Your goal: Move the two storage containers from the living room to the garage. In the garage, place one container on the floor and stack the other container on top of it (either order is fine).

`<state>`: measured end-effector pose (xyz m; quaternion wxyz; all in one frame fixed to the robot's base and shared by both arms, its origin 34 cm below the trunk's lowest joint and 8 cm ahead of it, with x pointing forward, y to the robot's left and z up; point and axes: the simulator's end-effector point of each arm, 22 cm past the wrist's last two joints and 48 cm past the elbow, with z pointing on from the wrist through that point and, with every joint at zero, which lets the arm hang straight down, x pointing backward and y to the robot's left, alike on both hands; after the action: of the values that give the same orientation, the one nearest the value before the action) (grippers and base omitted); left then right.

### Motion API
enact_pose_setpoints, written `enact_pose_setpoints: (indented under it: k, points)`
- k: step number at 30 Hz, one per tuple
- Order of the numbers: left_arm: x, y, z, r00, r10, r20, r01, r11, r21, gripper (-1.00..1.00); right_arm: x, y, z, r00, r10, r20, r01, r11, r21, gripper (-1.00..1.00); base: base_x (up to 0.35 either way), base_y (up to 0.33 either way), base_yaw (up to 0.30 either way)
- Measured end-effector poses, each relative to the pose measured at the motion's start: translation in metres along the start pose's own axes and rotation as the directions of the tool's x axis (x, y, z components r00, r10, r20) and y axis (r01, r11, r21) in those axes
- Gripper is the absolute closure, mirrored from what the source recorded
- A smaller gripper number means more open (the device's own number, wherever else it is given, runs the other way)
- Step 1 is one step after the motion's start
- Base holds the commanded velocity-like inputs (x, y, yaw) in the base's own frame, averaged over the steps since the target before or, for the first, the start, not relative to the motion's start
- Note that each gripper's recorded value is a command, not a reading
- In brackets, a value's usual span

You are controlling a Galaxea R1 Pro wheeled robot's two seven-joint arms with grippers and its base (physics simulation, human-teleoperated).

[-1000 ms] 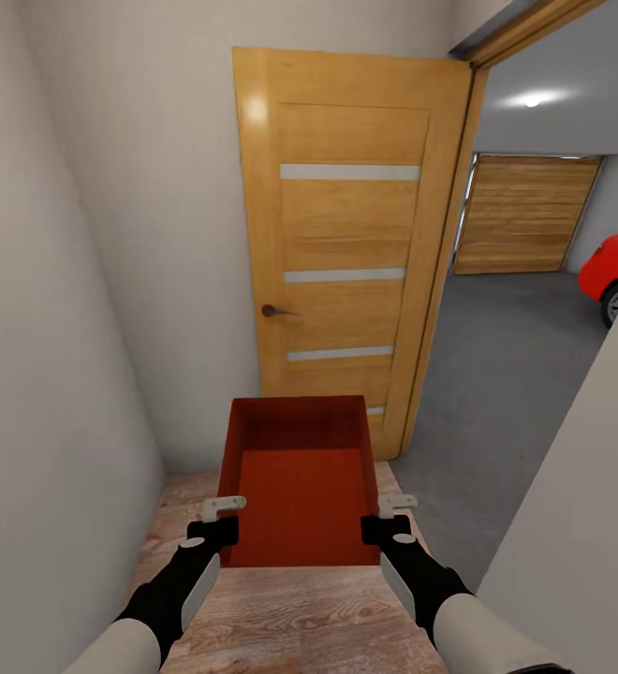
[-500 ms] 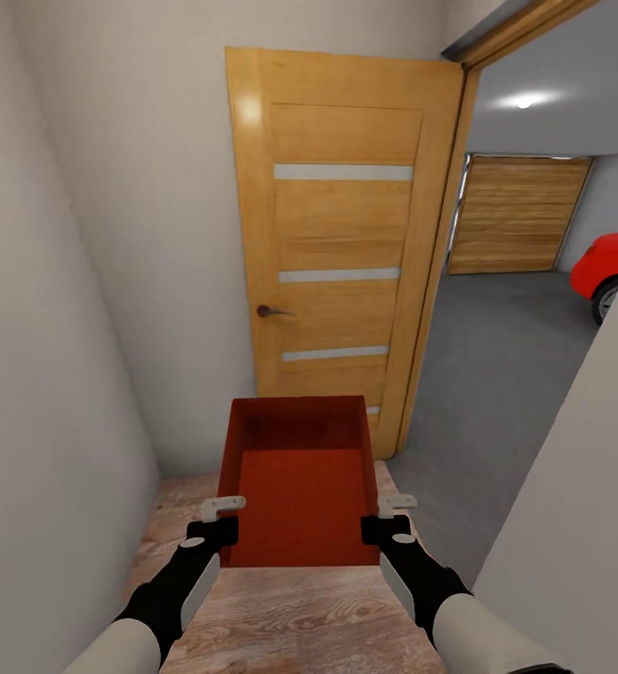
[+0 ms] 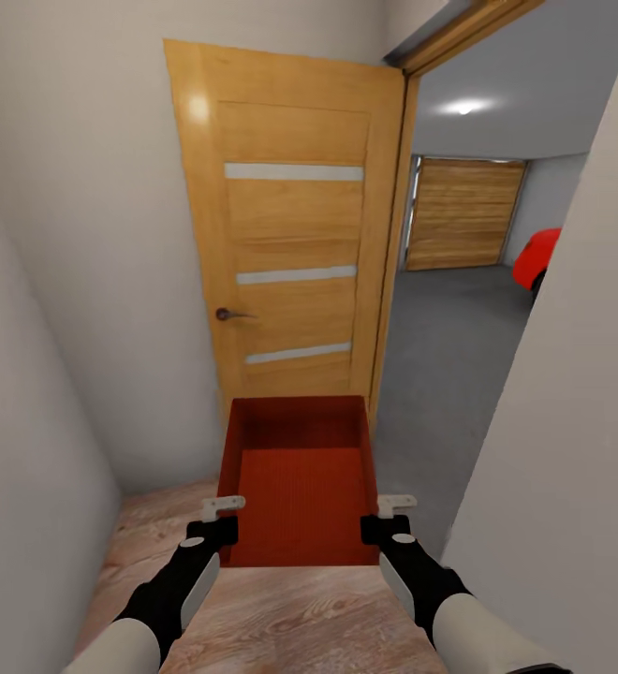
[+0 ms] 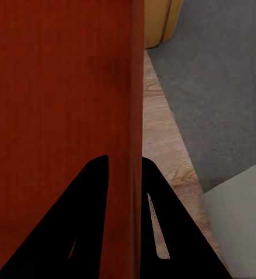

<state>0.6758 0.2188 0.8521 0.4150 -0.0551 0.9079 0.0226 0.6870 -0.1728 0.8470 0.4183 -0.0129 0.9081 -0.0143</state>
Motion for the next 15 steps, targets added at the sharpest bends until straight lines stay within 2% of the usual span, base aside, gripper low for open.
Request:
enact_pose_setpoints:
  k: [9,15]
  points:
    - [0.0001,0.0000,-0.0002,1.000,0.000,0.000,0.000,1.000,0.000,1.00,0.0003,0.0000,-0.0002,1.000,0.000,0.000,0.000,1.000,0.000,1.00,0.151,0.226,-0.273]
    - [-0.0001,0.0001,-0.0002,1.000,0.000,0.000,0.000,1.000,0.000,1.00,0.0001,0.0002,-0.0002,1.000,0.000,0.000,0.000,1.000,-0.001,1.00,0.175,0.232,-0.059]
